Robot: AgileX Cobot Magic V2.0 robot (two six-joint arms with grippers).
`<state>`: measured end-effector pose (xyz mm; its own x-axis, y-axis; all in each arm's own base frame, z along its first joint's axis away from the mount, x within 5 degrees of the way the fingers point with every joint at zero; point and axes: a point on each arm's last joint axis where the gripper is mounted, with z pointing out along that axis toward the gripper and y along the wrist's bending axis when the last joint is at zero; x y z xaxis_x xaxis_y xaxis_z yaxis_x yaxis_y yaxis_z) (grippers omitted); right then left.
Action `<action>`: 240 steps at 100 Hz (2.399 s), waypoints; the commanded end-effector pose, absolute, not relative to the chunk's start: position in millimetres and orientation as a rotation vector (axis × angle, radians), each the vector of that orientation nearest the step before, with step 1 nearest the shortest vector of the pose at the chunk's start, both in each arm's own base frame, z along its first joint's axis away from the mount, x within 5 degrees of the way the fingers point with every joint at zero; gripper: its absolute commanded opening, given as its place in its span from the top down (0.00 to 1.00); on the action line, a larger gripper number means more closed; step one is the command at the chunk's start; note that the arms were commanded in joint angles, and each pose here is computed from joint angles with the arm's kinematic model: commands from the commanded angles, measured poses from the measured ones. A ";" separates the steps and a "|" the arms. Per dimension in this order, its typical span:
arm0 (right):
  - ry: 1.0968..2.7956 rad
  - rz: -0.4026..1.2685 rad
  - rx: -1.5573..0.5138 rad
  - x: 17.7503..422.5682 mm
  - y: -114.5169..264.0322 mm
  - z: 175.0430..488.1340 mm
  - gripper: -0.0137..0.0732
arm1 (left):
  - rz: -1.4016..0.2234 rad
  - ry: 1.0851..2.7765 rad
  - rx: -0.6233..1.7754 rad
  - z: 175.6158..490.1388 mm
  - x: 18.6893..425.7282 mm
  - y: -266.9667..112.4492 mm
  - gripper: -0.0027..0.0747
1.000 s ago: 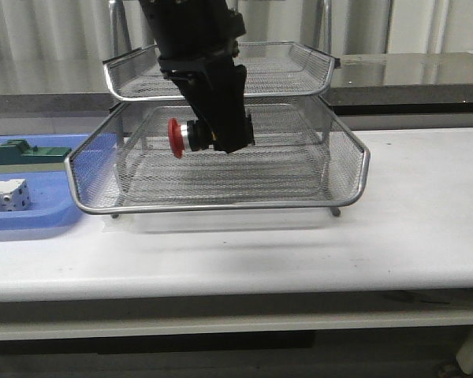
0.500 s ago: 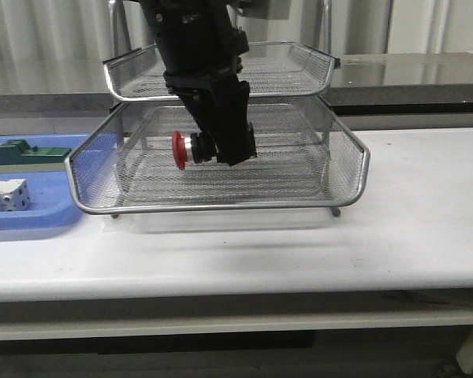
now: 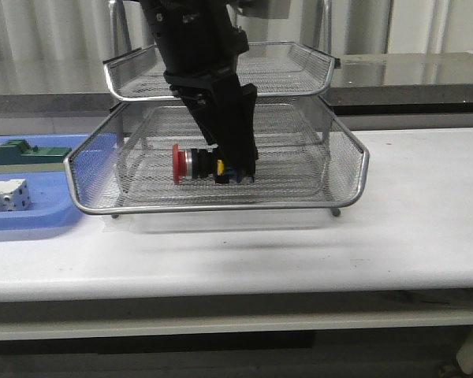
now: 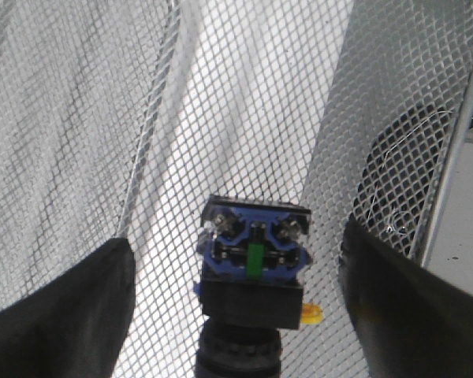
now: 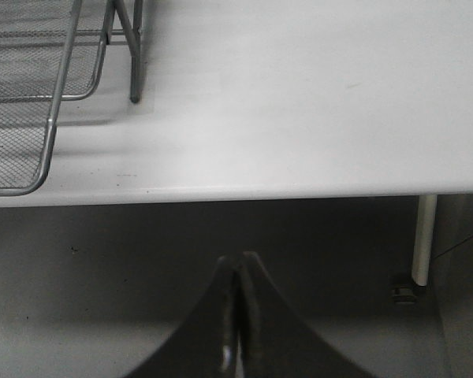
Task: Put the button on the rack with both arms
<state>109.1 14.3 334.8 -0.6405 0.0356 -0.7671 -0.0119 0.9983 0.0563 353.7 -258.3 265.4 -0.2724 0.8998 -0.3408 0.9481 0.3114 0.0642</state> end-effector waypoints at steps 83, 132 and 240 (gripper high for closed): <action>2.177 0.068 0.010 111.4 13.5 348.2 0.92 | -0.214 2.255 1.122 420.4 325.6 -184.2 0.33; 2.177 0.068 0.010 111.4 13.5 348.2 0.92 | -0.099 2.298 0.638 459.8 272.3 -52.5 0.35; 2.177 0.068 0.010 111.4 13.5 348.2 0.92 | 0.100 1.720 0.164 314.9 106.2 -2.0 0.35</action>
<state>109.1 14.3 334.8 -0.6405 0.0356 -0.7671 -0.0119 0.9983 0.0563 106.9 -4.8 304.7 -0.2885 0.2025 -0.9358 0.1155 0.9776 0.1760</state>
